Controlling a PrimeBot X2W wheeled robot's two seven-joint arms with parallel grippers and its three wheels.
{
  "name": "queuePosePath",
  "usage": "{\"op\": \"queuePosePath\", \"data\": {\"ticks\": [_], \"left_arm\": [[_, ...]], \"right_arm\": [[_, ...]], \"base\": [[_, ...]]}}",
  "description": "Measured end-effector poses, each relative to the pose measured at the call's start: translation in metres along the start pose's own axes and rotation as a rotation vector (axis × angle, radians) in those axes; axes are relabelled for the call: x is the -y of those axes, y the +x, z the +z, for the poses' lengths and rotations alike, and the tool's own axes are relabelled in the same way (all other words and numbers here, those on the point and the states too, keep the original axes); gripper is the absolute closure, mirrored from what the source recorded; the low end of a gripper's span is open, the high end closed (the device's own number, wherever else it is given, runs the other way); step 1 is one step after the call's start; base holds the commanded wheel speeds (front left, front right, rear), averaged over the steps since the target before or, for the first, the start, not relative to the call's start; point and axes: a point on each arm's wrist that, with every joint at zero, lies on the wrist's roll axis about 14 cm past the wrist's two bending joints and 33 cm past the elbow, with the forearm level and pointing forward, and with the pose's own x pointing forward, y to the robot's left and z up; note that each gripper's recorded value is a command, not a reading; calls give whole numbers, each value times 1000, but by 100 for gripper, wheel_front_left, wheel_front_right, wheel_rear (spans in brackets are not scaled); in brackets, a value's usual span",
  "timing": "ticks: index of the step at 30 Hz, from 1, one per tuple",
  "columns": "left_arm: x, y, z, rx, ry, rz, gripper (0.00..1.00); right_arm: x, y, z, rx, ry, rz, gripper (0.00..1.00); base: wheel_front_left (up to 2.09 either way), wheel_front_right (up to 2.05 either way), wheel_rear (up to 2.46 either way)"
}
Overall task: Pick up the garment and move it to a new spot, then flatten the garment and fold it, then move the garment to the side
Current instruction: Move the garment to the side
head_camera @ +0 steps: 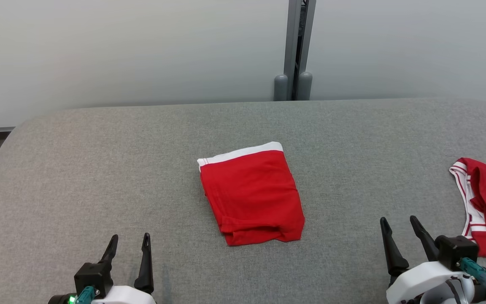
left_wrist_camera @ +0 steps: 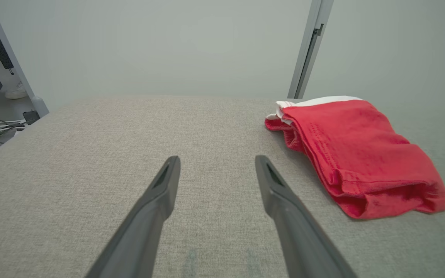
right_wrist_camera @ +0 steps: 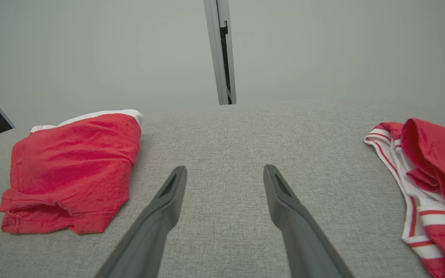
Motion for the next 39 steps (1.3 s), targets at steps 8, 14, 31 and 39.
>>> {"op": "queuePosePath", "data": {"ticks": [8, 14, 31, 39], "left_arm": [[1, -1, -4, -12, -7, -1, 0], [5, 5, -9, -31, -18, -16, 0], [-35, -6, -21, -79, -41, 114, 0], [-35, -1, -22, -84, -34, 113, 0]], "right_arm": [[-10, 2, -16, -49, 34, 27, 0], [-43, 38, -18, -71, 62, 124, 0], [-121, 117, -70, -286, 138, 274, 0], [-129, 121, -76, -318, 167, 287, 100]], "base": [[0, 0, 0], [0, 0, 0], [0, 0, 0], [0, 0, 0]]}}
